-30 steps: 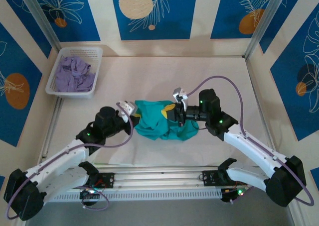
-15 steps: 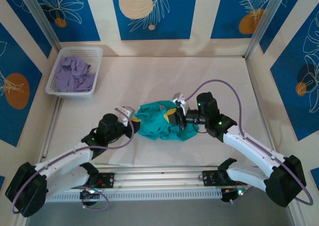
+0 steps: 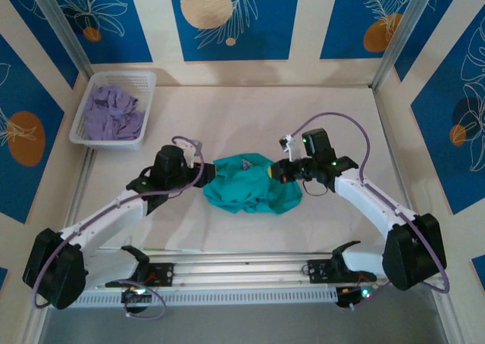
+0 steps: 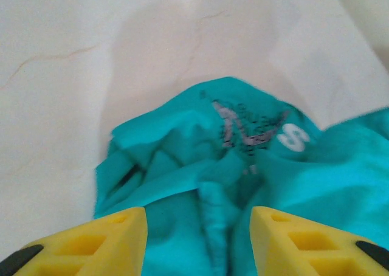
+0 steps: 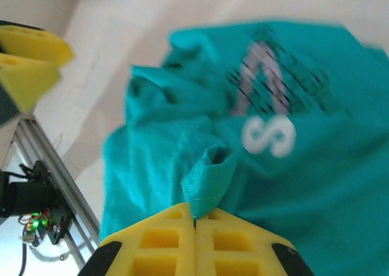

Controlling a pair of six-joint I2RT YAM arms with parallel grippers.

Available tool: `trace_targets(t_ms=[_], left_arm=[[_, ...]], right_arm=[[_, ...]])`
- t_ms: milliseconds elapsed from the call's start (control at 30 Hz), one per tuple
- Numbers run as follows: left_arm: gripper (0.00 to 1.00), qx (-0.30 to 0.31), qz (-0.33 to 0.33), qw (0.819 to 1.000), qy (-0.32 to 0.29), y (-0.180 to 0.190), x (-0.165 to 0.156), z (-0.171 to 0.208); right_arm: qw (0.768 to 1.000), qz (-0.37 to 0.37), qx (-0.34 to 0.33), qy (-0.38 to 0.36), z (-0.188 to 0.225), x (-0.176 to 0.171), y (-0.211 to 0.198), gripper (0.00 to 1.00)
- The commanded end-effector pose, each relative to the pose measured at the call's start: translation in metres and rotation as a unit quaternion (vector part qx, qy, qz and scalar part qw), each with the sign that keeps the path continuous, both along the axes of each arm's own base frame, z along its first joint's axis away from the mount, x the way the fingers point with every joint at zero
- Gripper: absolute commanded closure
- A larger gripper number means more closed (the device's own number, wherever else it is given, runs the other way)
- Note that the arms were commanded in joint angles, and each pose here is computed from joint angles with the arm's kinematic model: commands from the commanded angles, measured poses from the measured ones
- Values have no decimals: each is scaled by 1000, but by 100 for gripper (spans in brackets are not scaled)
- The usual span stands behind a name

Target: Fold the inside-out t-shirt

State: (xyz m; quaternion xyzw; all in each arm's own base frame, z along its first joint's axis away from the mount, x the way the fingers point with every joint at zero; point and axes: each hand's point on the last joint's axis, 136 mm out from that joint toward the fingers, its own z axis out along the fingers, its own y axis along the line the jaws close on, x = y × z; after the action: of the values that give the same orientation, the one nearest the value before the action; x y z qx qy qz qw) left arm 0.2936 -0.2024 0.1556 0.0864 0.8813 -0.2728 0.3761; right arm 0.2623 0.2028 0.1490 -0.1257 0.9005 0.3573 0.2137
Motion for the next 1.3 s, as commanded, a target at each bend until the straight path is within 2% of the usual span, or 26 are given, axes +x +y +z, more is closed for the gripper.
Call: trace_targets(t_ms=[0, 67, 133, 233, 333, 400, 467, 633, 800, 867, 933, 1033, 1200, 1267], left_arm=[[50, 1, 53, 997, 56, 16, 5, -16], [47, 3, 57, 996, 72, 17, 7, -23], [43, 8, 67, 993, 92, 19, 9, -33], [37, 10, 67, 992, 110, 17, 10, -45], [33, 10, 70, 990, 123, 17, 10, -55], [32, 8, 68, 989, 129, 16, 10, -60], [32, 4, 67, 989, 134, 15, 10, -65], [37, -13, 64, 986, 153, 11, 5, -81], [50, -64, 55, 980, 178, -4, 3, -97], [59, -84, 47, 978, 187, -11, 3, -102], [70, -92, 44, 976, 193, -14, 2, -106], [84, -105, 37, 976, 186, -17, 4, -104], [99, -127, 40, 980, 150, -20, 18, -85], [100, -142, 42, 980, 131, -20, 28, -70]], right_arm=[[987, -85, -48, 124, -39, -39, -34, 100], [984, -122, -56, 116, -42, -47, -47, 95], [983, -155, -50, 83, -35, -45, -55, 79], [983, -178, -31, -22, -4, -27, -57, 57], [980, -150, -15, -127, 31, -2, -38, 47], [983, -110, -13, -150, 41, 15, -17, 44], [987, -62, -27, -149, 40, 34, 9, 35], [983, 63, -68, -156, 20, 65, 83, 30], [983, 112, -109, -97, -31, 89, 119, 30], [982, 118, -128, -69, -55, 96, 125, 30], [982, 119, -140, -48, -71, 101, 130, 36], [983, 100, -149, -48, -76, 121, 132, 57], [987, 92, -124, -54, -56, 146, 132, 97], [989, 87, -91, -75, -25, 155, 129, 100]])
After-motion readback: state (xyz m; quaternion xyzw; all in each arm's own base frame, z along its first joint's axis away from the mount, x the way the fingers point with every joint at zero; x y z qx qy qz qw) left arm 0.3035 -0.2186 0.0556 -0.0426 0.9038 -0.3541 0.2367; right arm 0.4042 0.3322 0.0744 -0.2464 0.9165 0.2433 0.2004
